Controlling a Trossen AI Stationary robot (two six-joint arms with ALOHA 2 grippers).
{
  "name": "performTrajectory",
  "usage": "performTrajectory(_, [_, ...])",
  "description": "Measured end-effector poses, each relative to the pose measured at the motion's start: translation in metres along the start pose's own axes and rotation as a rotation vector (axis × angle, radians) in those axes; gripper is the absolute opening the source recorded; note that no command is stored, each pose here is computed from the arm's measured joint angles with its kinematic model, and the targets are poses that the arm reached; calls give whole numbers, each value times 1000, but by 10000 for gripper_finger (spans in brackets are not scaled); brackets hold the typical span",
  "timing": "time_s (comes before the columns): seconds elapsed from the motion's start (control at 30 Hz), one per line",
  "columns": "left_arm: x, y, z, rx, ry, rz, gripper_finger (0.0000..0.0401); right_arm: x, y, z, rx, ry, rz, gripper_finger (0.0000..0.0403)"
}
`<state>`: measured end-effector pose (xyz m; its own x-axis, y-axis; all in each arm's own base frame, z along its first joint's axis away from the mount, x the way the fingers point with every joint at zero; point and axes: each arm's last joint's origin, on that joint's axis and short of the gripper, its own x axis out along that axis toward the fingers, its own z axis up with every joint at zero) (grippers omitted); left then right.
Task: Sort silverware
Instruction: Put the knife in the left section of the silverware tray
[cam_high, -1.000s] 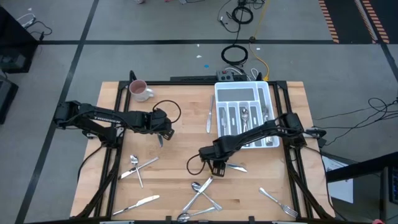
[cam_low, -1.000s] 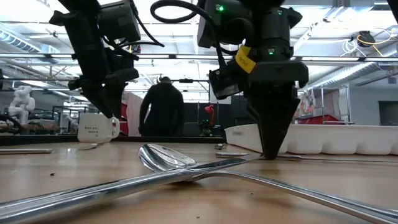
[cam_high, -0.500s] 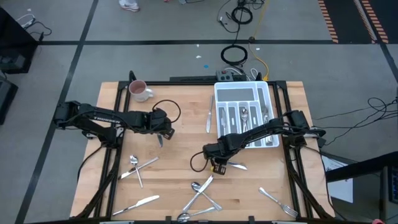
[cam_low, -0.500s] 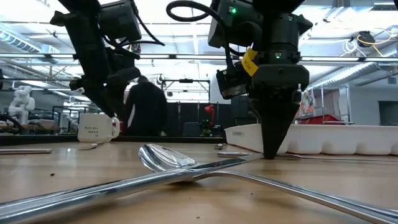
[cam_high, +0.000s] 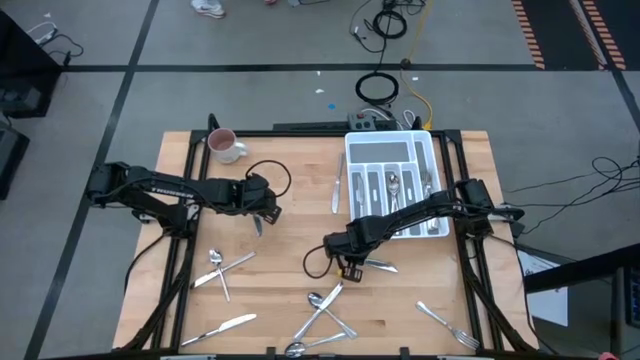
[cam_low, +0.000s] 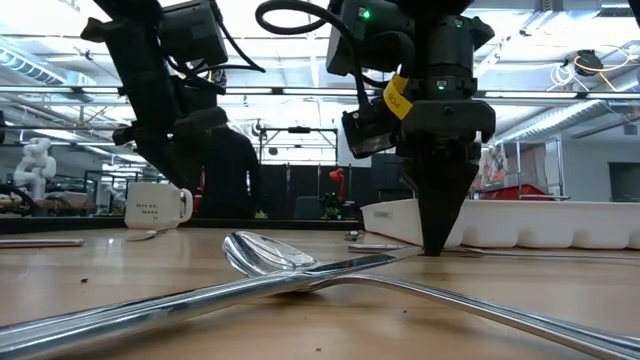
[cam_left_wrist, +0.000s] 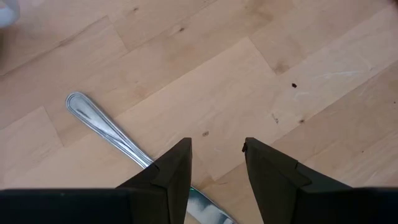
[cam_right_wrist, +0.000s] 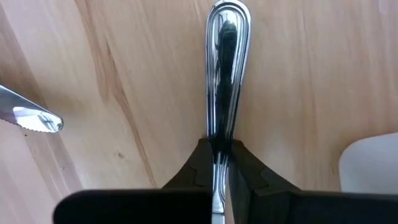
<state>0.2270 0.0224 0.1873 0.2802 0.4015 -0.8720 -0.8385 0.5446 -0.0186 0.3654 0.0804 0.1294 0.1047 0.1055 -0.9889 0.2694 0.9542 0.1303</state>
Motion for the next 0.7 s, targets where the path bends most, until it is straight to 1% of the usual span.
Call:
performTrajectory(0.4, [0, 0, 0, 1, 1, 1, 155, -24, 3, -2, 44, -49, 18, 4])
performTrajectory(0.6, [0, 0, 0, 1, 0, 1, 155, -35, 2, -3, 45, -72, 19, 3])
performTrajectory(0.7, [0, 0, 0, 1, 0, 1, 155, -35, 2, -3, 39, -68, 12, 2])
